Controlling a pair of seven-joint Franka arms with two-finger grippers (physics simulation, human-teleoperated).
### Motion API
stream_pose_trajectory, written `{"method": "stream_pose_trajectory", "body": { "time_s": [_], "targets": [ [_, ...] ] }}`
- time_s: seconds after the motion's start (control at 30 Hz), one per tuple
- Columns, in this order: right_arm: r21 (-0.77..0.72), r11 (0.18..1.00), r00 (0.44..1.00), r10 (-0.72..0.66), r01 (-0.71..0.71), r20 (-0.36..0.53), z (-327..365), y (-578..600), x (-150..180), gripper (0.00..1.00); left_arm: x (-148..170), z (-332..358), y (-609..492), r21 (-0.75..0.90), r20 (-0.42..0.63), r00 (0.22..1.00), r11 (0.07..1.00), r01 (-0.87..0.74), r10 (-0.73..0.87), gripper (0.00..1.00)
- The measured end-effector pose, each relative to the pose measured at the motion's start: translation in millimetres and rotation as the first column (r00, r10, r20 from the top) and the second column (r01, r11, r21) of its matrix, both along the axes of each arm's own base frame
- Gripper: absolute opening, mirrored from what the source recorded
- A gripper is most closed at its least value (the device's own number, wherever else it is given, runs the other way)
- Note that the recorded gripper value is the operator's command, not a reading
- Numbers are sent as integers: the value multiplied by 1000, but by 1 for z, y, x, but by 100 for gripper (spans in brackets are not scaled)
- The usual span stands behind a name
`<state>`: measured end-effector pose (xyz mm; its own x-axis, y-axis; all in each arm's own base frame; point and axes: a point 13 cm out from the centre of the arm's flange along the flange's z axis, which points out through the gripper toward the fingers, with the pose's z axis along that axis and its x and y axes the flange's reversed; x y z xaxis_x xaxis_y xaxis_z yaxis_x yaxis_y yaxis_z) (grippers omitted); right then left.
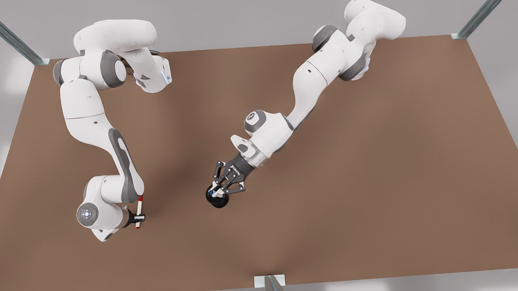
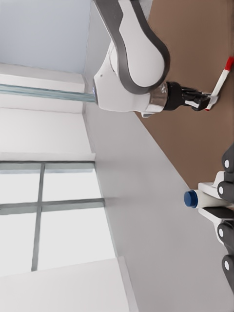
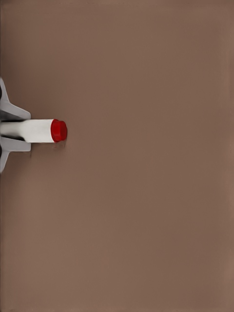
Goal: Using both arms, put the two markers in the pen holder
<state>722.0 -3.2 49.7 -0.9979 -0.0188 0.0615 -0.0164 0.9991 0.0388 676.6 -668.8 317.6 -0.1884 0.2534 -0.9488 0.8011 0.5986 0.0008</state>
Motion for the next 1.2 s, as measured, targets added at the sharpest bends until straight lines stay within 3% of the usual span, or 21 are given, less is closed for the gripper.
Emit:
{"method": "stream_pose_trajectory", "body": {
  "time_s": [0.13,0.3,0.63,0.67,0.7,0.73,0.77,0.87,0.93,1.07,1.13,1.2],
  "targets": [
    [-13,998,990,64,-63,123,110,40,28,21,-10,-25,-11,37,29,999,999,13,-14,21],
    [2,988,963,151,-155,224,221,134,26,21,-23,-53,-22,80,53,998,996,30,-34,21],
    [86,977,899,143,-195,413,284,229,33,21,-39,-94,-32,136,72,995,989,54,-64,21],
    [90,978,896,134,-189,424,285,230,35,21,-41,-99,-33,140,72,995,989,57,-67,31],
    [94,978,893,126,-184,433,285,230,37,21,-43,-101,-35,140,74,995,988,60,-71,54],
    [97,979,891,120,-180,439,283,231,38,21,-44,-100,-37,138,76,994,988,62,-73,87],
    [101,979,888,113,-175,445,282,231,39,21,-46,-99,-40,135,78,994,989,65,-76,100],
    [109,980,880,96,-165,465,284,233,43,21,-42,-83,-39,123,89,993,991,61,-72,100],
    [115,980,876,88,-160,475,286,234,44,21,-7,-56,6,143,69,997,989,25,-35,100],
    [139,970,876,113,-199,469,255,272,17,21,69,33,232,275,-57,998,961,-9,26,100],
    [151,962,860,124,-226,494,246,299,7,21,108,91,360,418,-65,997,909,-7,38,100],
    [166,955,837,124,-247,533,244,322,6,21,111,116,474,563,-173,983,825,46,64,100]
  ]
}}
